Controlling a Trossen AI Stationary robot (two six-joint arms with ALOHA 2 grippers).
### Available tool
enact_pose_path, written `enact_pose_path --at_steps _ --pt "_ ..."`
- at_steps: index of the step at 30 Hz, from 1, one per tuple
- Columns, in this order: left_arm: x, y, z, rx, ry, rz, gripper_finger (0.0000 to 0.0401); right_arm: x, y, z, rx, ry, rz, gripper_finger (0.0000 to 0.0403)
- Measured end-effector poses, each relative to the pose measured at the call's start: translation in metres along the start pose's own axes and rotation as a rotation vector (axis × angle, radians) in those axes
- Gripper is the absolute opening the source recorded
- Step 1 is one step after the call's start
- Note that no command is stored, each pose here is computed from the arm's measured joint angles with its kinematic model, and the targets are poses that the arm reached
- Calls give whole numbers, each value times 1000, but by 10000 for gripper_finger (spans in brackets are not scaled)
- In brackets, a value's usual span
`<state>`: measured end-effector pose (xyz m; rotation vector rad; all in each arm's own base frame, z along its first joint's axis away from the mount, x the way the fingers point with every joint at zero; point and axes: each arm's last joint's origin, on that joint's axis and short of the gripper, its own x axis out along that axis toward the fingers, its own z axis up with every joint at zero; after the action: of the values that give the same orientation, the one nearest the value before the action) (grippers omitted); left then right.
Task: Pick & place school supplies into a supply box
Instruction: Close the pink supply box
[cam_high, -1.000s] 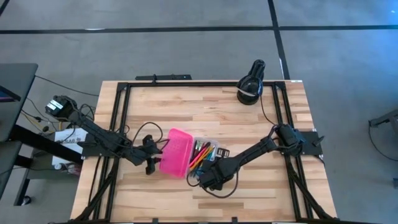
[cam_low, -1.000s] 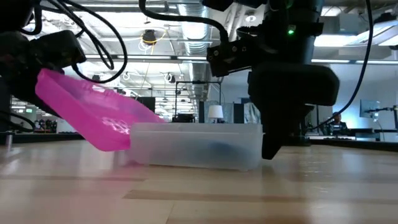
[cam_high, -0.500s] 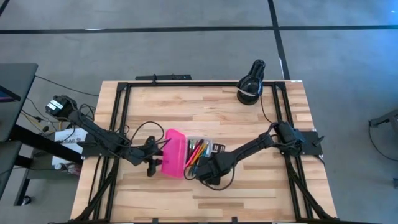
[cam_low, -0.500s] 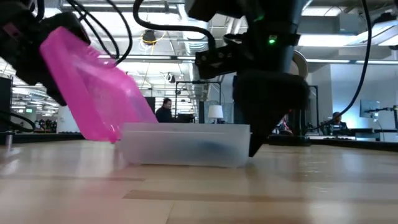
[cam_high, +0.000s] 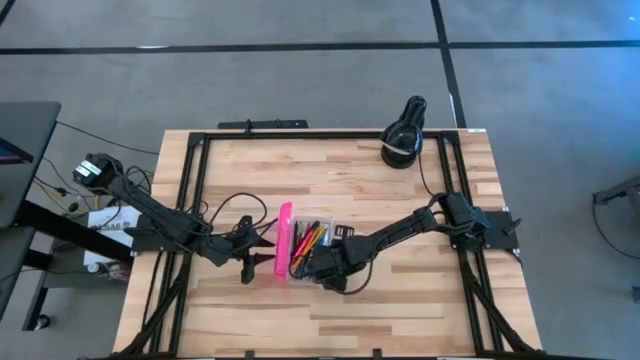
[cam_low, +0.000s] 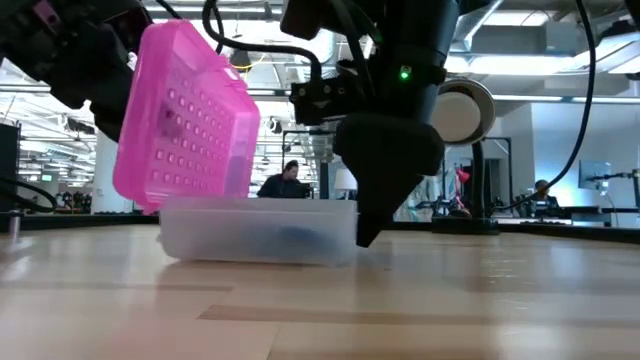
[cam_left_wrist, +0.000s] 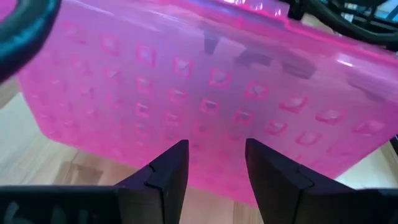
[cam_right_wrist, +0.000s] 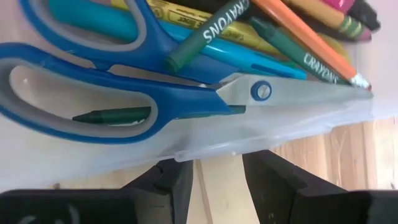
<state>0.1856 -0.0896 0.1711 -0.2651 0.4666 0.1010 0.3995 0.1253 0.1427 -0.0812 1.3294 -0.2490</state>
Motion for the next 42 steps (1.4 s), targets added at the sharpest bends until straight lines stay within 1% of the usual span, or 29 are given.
enact_pose_path --at_steps 7,13,16,20,22,27,30,34,39,42 --pt "2 2 6 -15 -26 25 153 0 2 2 0 -26 12 131" --pt "9 2 12 -25 -81 8 153 0 3 4 -19 -44 20 131" --pt "17 2 10 -27 -71 -4 153 0 2 3 -7 -32 15 131" --pt "28 0 3 -45 -39 -30 153 -4 -1 -3 -4 19 -7 131" --pt "34 0 -2 -58 -24 -37 153 -11 -2 -8 -14 49 -20 131" --pt "48 -6 -7 -58 13 -45 153 -37 -3 -15 -16 50 -20 131" --pt "56 -12 -3 -49 17 -54 153 -58 -7 -18 9 10 -42 131" --pt "60 -16 1 -48 1 -35 153 -79 -14 -12 49 -111 -40 131" --pt "57 -16 4 -51 -32 22 153 -90 -19 8 39 -289 33 131" --pt "54 -12 0 -65 20 63 153 -86 -20 19 -1 -339 123 131"
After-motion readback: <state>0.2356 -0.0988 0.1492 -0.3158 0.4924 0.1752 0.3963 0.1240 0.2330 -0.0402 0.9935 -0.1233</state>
